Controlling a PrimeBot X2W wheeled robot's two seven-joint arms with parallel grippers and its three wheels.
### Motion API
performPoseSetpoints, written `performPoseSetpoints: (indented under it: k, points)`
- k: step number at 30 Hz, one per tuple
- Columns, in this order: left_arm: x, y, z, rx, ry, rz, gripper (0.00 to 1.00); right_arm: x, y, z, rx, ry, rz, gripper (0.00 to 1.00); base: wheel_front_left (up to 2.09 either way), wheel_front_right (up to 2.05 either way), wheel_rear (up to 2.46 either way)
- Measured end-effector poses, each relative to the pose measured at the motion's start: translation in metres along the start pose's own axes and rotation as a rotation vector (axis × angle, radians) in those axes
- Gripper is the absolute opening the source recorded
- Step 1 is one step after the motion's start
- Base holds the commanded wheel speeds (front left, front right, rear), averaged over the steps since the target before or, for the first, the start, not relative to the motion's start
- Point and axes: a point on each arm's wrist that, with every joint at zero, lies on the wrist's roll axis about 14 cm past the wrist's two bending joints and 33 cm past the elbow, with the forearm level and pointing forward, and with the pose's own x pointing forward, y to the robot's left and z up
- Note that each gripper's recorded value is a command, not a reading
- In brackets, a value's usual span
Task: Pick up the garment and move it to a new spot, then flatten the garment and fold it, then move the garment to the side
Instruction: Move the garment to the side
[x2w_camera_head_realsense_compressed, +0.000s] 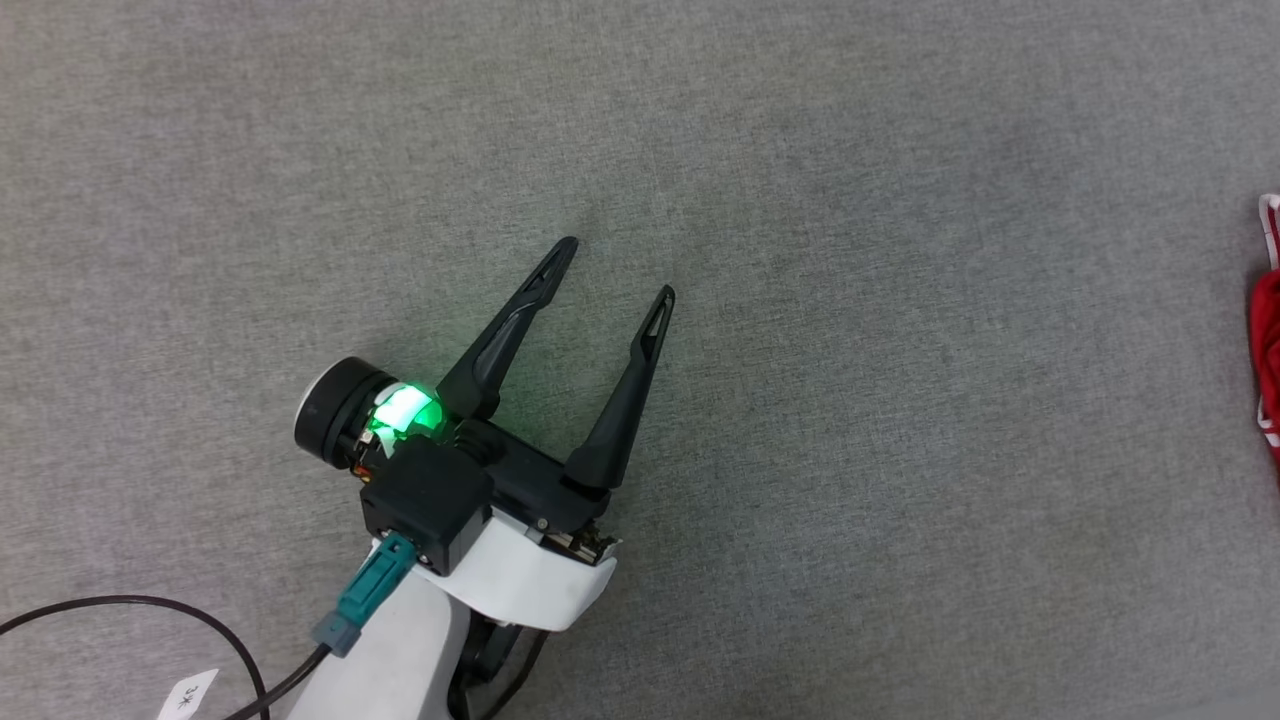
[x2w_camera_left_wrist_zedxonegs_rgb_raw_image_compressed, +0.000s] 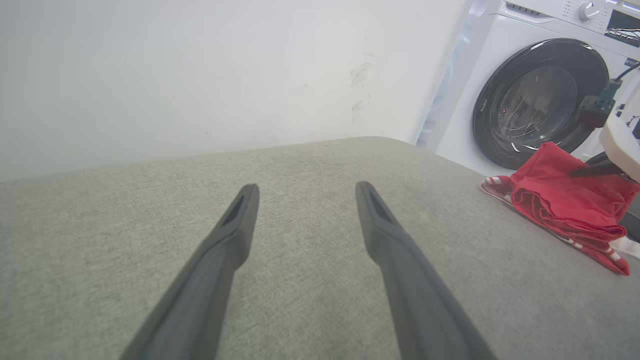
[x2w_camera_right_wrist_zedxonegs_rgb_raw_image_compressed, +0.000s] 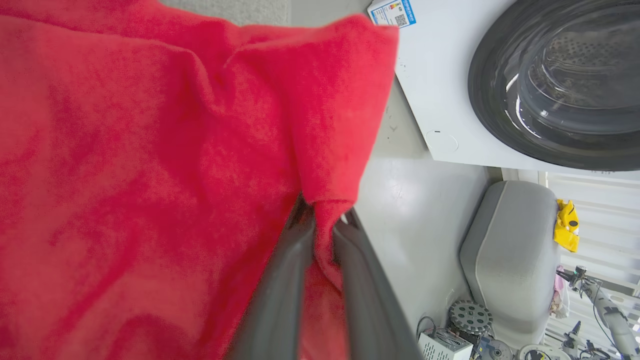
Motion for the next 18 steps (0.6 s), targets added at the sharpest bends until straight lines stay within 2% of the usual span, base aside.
performPoseSetpoints:
  k: [1,9,13,18]
  points:
    - [0.0,0.0,0.002,0.002,-0.002,0.002,1.0,0.0,-0.002,0.001,0.015,-0.003,-0.006,1.0,0.0,0.0,0.0]
    - [-0.006,-0.004,0.025,0.006,-0.034,0.035,1.0,-0.02,-0.016,0.036,0.053,-0.149,-0.029,1.0,0.0,0.0,0.0]
    - [-0.015,-0.003,0.041,0.009,-0.049,0.082,1.0,-0.045,-0.014,0.07,0.145,-0.309,-0.001,1.0,0.0,0.0,0.0]
    - [-0.039,0.003,0.063,0.036,-0.065,0.165,1.0,-0.091,-0.002,0.11,0.342,-0.57,0.081,1.0,0.0,0.0,0.0]
